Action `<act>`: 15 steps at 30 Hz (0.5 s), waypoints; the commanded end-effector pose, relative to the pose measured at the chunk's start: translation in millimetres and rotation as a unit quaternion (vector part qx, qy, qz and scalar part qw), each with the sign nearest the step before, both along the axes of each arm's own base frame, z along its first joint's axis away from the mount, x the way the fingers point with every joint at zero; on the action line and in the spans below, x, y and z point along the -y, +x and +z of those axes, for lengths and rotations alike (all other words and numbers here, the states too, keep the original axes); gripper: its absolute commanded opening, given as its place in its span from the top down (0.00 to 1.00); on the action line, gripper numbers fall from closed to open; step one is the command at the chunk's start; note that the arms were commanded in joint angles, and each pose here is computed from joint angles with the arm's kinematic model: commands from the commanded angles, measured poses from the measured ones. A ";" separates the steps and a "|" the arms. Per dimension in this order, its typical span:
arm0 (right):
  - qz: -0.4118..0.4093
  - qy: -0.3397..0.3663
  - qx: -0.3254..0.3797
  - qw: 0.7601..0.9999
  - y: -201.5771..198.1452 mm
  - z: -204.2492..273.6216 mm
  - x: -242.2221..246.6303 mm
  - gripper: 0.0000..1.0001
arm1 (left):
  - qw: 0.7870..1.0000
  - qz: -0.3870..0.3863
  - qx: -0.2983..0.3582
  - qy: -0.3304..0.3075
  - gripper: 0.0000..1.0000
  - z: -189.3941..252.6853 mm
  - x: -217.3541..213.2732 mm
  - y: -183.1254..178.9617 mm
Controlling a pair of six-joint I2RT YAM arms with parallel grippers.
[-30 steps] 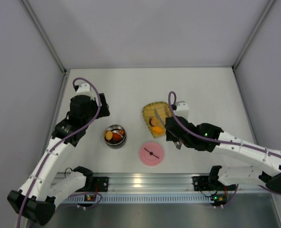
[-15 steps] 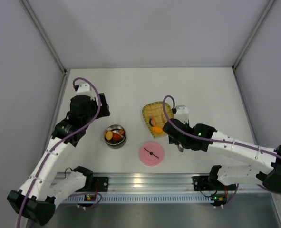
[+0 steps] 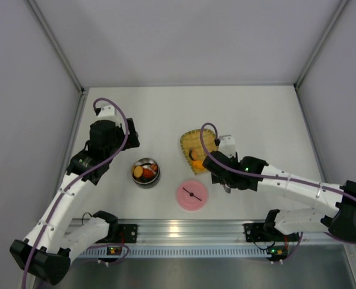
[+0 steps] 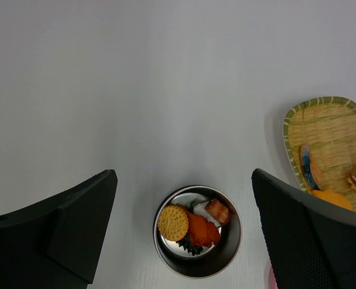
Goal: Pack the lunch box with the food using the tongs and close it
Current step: Pick up the fake food from the plate.
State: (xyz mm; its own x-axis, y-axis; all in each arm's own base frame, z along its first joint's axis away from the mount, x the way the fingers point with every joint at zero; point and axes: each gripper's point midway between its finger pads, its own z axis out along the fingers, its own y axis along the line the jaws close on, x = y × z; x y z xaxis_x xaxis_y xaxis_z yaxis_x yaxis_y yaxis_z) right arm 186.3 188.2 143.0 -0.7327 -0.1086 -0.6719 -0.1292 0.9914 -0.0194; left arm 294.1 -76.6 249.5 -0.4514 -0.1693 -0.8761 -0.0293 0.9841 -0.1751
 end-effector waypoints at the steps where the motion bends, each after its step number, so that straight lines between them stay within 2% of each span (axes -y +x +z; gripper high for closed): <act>1: -0.003 -0.002 0.007 1.000 6.7 -1.4 -1.7 0.51 | 1.000 0.001 0.008 -0.005 0.01 4.3 -0.4 1.9; 15: 0.003 -0.019 -0.005 1.000 7.5 -11.7 -5.6 0.52 | 1.000 0.002 0.009 -0.004 0.01 4.3 -0.7 2.0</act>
